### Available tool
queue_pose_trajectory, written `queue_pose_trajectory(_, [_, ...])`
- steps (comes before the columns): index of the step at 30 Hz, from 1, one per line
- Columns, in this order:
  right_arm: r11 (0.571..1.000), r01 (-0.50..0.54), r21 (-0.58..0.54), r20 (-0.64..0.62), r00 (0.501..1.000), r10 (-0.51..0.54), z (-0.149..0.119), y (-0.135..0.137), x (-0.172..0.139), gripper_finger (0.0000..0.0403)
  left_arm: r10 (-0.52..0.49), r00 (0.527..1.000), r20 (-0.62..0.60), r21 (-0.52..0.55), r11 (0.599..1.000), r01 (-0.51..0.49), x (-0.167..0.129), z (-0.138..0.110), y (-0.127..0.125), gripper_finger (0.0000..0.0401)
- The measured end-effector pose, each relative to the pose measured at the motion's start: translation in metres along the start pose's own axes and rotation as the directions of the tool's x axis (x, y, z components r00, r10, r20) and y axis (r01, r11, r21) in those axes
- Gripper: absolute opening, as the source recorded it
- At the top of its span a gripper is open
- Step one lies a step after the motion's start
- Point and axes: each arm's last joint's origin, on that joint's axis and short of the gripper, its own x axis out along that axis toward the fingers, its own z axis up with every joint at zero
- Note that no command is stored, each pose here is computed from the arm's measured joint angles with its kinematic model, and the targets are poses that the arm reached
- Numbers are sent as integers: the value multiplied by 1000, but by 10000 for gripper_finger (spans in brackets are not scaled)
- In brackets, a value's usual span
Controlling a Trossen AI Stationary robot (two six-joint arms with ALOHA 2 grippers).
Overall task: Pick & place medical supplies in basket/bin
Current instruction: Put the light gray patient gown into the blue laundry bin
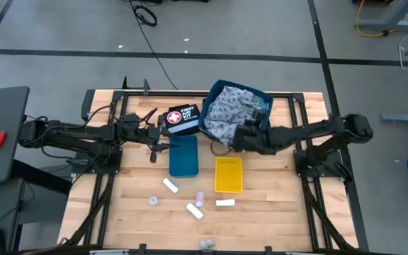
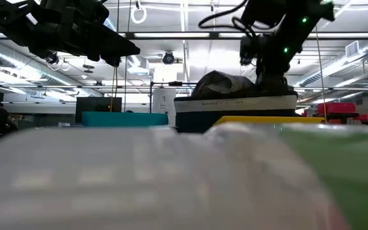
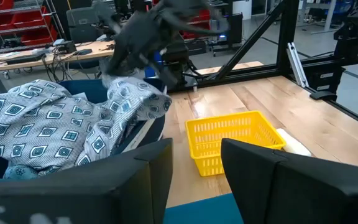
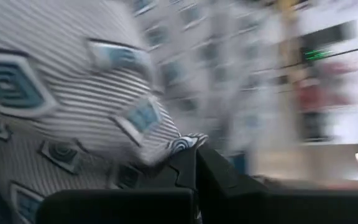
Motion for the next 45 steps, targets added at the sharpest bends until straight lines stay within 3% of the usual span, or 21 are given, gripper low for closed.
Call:
queue_pose_trajectory(4, [979,-200,47,-25,979,202,-8,-1,23,1,0,1000,0,0,1000,0,0,0,0,142])
queue_pose_trajectory(9, [978,-195,69,-12,980,196,-7,-4,30,7,0,1000,0,-5,1000,0,0,0,0,142])
queue_pose_trajectory(15, [988,-135,74,60,990,131,2,-3,24,64,0,1000,0,-5,1000,0,0,0,0,142])
queue_pose_trajectory(23, [980,128,152,94,985,-143,24,-21,-2,150,0,1000,-1,-4,1000,0,0,0,0,142])
queue_pose_trajectory(26, [975,136,177,125,979,-160,32,-30,-14,160,0,1000,-2,-4,1000,0,0,0,0,142])
queue_pose_trajectory(29, [986,15,168,196,979,-48,38,-34,-24,139,-1,1000,-11,-6,1000,1,0,-1,0,142])
queue_pose_trajectory(35, [972,-223,81,276,942,193,44,-29,-43,14,3,1000,-18,-7,1000,-3,0,-2,0,142])
queue_pose_trajectory(41, [949,-315,-19,285,908,307,38,-15,-64,4,3,1000,-18,-3,1000,-3,0,-2,0,142])
queue_pose_trajectory(45, [859,-509,-58,229,830,508,29,-2,-79,2,3,1000,-18,-3,1000,-3,0,-2,0,142])
